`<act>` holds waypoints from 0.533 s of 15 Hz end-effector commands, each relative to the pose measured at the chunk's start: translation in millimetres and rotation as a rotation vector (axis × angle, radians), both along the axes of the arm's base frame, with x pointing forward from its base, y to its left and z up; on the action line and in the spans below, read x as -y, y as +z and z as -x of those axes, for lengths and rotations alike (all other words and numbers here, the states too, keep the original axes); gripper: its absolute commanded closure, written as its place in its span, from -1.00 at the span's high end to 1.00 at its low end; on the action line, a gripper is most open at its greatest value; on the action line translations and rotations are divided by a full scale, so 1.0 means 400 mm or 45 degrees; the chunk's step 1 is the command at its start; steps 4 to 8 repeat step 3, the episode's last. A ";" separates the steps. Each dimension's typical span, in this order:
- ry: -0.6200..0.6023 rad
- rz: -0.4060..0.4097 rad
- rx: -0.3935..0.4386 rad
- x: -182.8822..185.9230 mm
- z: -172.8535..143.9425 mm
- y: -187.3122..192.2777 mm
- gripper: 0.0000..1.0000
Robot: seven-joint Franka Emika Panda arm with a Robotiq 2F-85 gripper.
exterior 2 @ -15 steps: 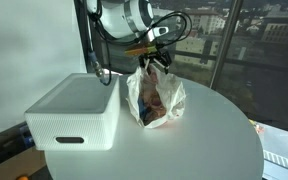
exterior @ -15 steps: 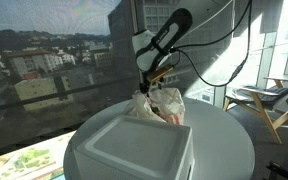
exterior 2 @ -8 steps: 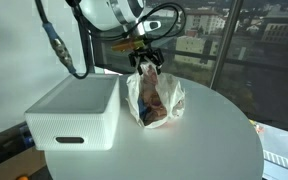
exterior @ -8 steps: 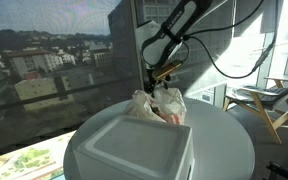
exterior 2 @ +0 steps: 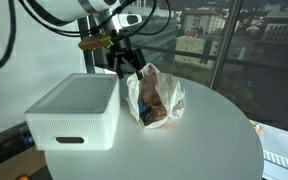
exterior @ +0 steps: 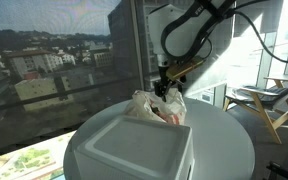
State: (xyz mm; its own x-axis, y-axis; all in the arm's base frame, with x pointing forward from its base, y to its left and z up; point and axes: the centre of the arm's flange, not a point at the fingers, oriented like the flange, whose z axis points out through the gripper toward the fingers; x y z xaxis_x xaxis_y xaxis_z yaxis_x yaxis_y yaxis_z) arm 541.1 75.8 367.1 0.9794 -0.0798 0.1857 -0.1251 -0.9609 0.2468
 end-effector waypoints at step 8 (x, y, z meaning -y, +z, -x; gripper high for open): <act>-0.064 -0.005 0.195 0.006 0.117 0.041 1.00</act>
